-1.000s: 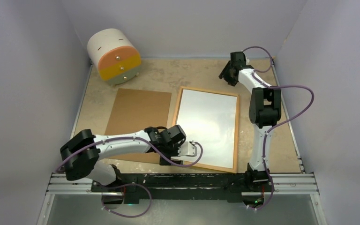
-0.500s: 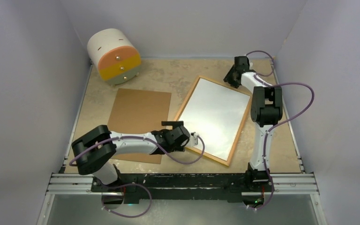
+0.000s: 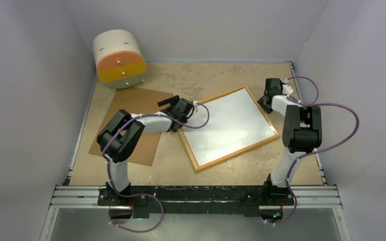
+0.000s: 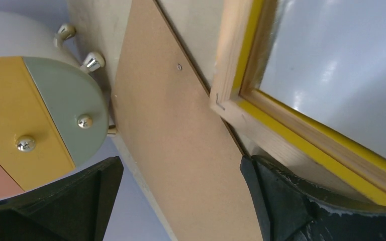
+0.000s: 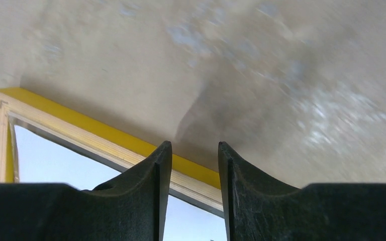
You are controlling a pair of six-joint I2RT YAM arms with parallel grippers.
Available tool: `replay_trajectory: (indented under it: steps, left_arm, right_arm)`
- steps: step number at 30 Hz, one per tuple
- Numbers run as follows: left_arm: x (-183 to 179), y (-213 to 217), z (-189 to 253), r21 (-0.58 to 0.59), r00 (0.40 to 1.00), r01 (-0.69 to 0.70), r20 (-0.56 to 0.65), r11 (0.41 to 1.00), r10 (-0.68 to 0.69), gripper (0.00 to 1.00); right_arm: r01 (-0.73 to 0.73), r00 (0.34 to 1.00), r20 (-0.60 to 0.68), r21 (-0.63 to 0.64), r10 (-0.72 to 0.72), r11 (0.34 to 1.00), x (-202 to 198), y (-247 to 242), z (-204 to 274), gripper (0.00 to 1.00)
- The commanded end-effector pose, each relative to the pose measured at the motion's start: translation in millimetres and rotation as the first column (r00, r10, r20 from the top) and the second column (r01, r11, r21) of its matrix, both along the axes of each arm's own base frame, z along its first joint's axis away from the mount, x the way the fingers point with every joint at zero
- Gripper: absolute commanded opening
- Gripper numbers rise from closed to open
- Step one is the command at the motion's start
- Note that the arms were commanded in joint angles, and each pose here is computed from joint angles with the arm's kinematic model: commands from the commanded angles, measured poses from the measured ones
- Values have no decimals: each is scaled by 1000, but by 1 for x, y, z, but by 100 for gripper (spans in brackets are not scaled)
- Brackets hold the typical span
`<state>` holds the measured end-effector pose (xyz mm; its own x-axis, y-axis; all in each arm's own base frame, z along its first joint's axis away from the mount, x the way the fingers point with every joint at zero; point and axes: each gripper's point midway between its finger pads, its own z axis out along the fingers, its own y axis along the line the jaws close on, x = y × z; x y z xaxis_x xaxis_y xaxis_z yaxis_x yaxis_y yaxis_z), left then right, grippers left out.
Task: Put the photo into the frame
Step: Adjust the photo frame at the center of the board.
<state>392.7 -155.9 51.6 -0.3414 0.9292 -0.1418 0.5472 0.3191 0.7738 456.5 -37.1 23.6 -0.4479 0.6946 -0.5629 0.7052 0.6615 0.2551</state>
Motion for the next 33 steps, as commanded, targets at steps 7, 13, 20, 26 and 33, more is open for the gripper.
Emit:
replay_trajectory:
  steps: [7, 13, 20, 26, 33]
  left_arm:
    - [65, -23, -29, -216, 996, -90, -6, 972, 91, 100]
    - [70, -39, -28, -280, 997, -76, -41, 957, 67, 100]
    - [84, -32, -8, -331, 995, -97, -68, 939, 79, 100]
    - [79, -20, 8, -384, 990, -115, -116, 916, 75, 100]
    - [62, -13, 3, -419, 980, -144, -188, 897, 70, 100]
  right_arm:
    - [9, 975, -219, 166, 28, 986, -148, 46, -46, 40]
    - [-1, 975, -219, 160, 36, 987, -183, 45, -38, 40]
    - [-35, 973, -221, 135, 64, 990, -199, 42, -28, 46]
    - [18, 981, -195, 110, 4, 994, -190, 16, -13, 53]
    - [-4, 994, -107, 180, 24, 984, -177, 15, 14, 50]
